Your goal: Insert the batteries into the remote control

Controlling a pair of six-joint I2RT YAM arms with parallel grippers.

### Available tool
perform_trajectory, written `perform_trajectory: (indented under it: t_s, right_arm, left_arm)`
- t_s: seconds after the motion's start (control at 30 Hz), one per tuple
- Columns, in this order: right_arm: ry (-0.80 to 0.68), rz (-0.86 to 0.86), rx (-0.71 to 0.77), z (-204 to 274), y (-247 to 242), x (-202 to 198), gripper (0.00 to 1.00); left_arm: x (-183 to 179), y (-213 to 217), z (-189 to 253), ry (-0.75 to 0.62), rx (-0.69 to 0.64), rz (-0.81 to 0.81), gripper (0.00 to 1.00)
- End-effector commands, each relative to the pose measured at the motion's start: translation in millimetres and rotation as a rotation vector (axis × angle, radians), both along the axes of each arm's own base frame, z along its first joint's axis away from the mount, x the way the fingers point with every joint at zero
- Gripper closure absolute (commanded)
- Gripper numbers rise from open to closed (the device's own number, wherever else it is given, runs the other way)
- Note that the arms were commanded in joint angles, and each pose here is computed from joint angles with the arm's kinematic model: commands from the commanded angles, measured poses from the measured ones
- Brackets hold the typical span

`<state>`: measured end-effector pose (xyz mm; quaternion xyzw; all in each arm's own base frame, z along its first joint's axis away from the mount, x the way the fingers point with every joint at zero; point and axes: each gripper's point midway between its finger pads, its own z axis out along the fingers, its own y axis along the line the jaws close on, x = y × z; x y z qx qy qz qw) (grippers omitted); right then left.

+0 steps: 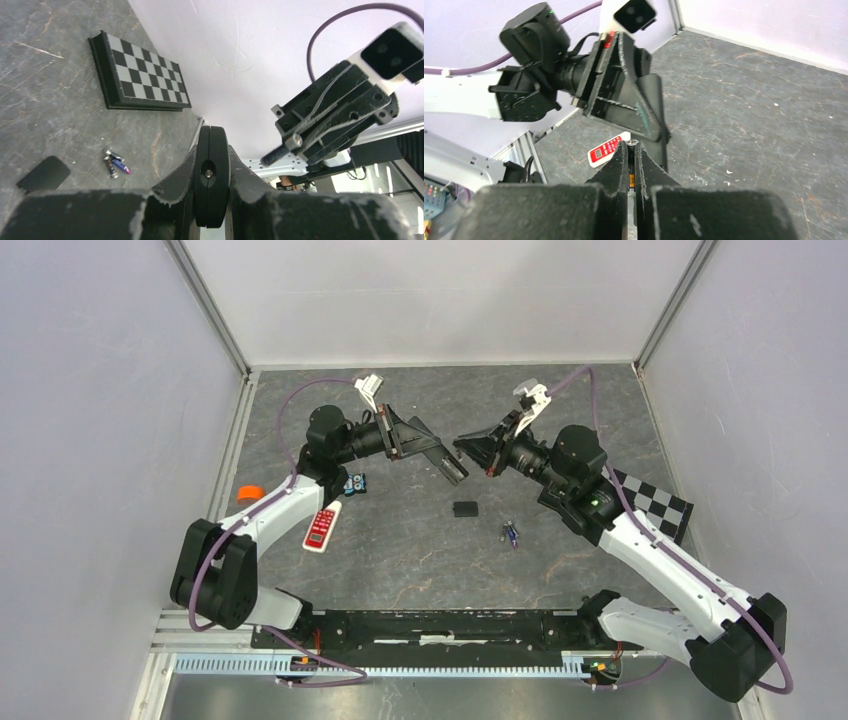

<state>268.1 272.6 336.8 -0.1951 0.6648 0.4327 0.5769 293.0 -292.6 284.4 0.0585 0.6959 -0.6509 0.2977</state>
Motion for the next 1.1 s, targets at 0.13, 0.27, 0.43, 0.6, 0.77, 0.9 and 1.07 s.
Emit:
perform_trajectory:
  t_s: [0.13, 0.27, 0.43, 0.6, 0.77, 0.9, 1.07]
  right_arm:
    - [-0.156, 0.081, -0.079, 16.1, 17.3, -13.3, 1.0]
    - [-0.2, 0.078, -0.135, 16.3, 15.8, -10.1, 1.0]
    - [-0.218, 0.107, -0.182, 11.8, 18.0, -11.1, 1.0]
    - [-0.221, 0.163, -0.182, 9.6, 23.5, -18.3, 0.98]
    - [-0.211, 0.2, -0.179, 5.2, 27.3, -23.7, 0.97]
    - [-0.2, 0.211, -0.184, 2.5, 27.7, -25.1, 0.96]
    - [-0.18, 0.197, -0.216, -4.7, 25.2, -22.6, 0.91]
  left_arm:
    - [-8.6, -3.0, 49.2, -0.017, -0.149, -0.077, 0.98]
    - [-10.7, -2.9, 52.9, -0.011, -0.157, -0.089, 0.98]
    - [-12.8, -2.5, 60.8, -0.017, -0.177, -0.1, 0.98]
    - [-12.7, -2.7, 66.7, -0.026, -0.187, -0.1, 0.98]
    - [-10.8, -2.9, 68.3, -0.021, -0.192, -0.094, 0.98]
    - [-7.7, -3.1, 67.9, -0.005, -0.198, -0.08, 0.98]
    - [-6.7, -2.8, 69.8, -0.012, -0.204, -0.076, 0.98]
